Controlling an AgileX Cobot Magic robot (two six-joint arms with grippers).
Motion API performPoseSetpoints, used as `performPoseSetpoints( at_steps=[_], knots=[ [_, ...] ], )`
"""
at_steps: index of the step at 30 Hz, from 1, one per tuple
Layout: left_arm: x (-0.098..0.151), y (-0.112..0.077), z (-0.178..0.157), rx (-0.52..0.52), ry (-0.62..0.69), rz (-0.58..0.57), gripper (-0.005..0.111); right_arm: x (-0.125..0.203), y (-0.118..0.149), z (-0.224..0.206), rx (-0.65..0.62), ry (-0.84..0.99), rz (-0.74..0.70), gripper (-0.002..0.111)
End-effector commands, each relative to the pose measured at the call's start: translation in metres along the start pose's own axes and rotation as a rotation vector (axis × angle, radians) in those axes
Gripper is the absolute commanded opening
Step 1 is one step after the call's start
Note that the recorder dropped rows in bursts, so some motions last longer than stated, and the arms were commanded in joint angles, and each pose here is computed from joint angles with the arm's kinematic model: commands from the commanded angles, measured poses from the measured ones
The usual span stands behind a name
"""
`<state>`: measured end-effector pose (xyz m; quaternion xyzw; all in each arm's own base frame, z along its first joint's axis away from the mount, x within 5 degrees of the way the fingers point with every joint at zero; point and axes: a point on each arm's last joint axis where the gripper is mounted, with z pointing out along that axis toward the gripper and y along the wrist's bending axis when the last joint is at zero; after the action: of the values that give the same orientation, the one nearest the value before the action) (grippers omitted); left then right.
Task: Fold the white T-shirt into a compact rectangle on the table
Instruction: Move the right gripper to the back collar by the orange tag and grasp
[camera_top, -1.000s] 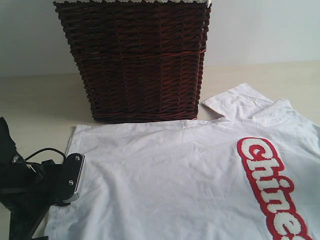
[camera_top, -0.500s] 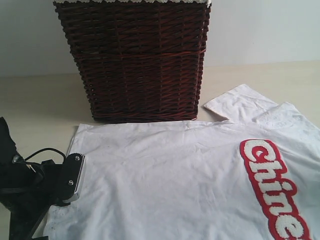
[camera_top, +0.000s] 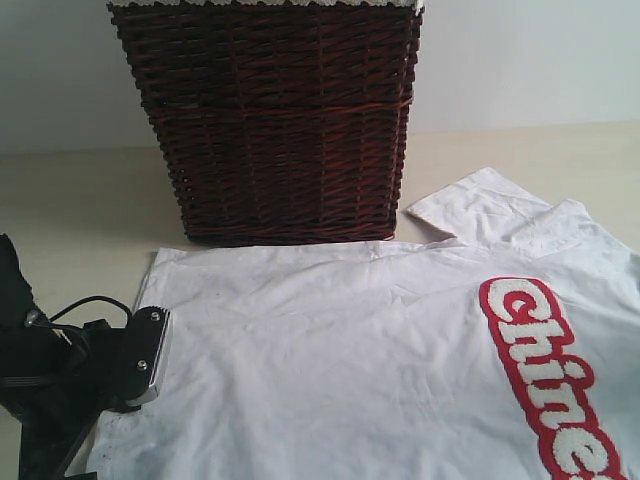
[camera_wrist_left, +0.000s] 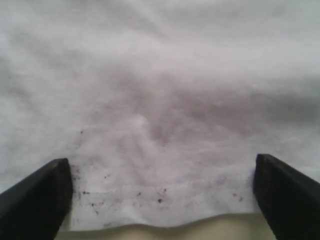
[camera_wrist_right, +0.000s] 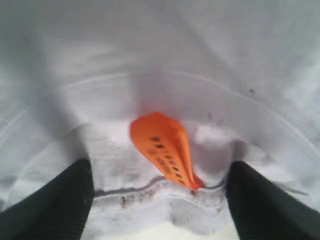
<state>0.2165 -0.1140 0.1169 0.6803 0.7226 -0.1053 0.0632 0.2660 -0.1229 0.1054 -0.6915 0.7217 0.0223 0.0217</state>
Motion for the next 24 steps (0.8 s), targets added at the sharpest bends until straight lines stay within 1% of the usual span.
performPoseSetpoints(
  at_steps=[1, 3, 5, 6, 8, 12, 24],
  knots=[
    [0.001, -0.002, 0.004, 0.020, 0.009, -0.005, 0.094, -0.001, 0.025, 0.035, -0.024, 0.051, -0.089, 0.050],
    [0.001, -0.002, 0.004, 0.020, 0.009, -0.005, 0.094, -0.003, 0.029, 0.038, -0.032, 0.047, -0.089, 0.036],
    [0.001, -0.002, 0.004, 0.020, 0.009, -0.005, 0.094, -0.004, 0.030, 0.039, -0.040, 0.043, -0.066, 0.027],
    [0.001, -0.002, 0.004, 0.020, 0.009, -0.005, 0.094, -0.003, 0.030, 0.038, -0.032, 0.047, -0.020, 0.014],
    [0.001, -0.002, 0.004, 0.020, 0.009, -0.005, 0.094, -0.003, 0.029, 0.034, -0.016, 0.054, 0.021, 0.000],
    [0.001, -0.002, 0.004, 0.020, 0.009, -0.005, 0.094, -0.003, 0.027, 0.022, 0.022, 0.070, 0.020, 0.000],
    [0.001, -0.002, 0.004, 0.020, 0.009, -0.005, 0.094, -0.003, 0.027, 0.021, 0.024, 0.071, 0.024, 0.000]
  ],
)
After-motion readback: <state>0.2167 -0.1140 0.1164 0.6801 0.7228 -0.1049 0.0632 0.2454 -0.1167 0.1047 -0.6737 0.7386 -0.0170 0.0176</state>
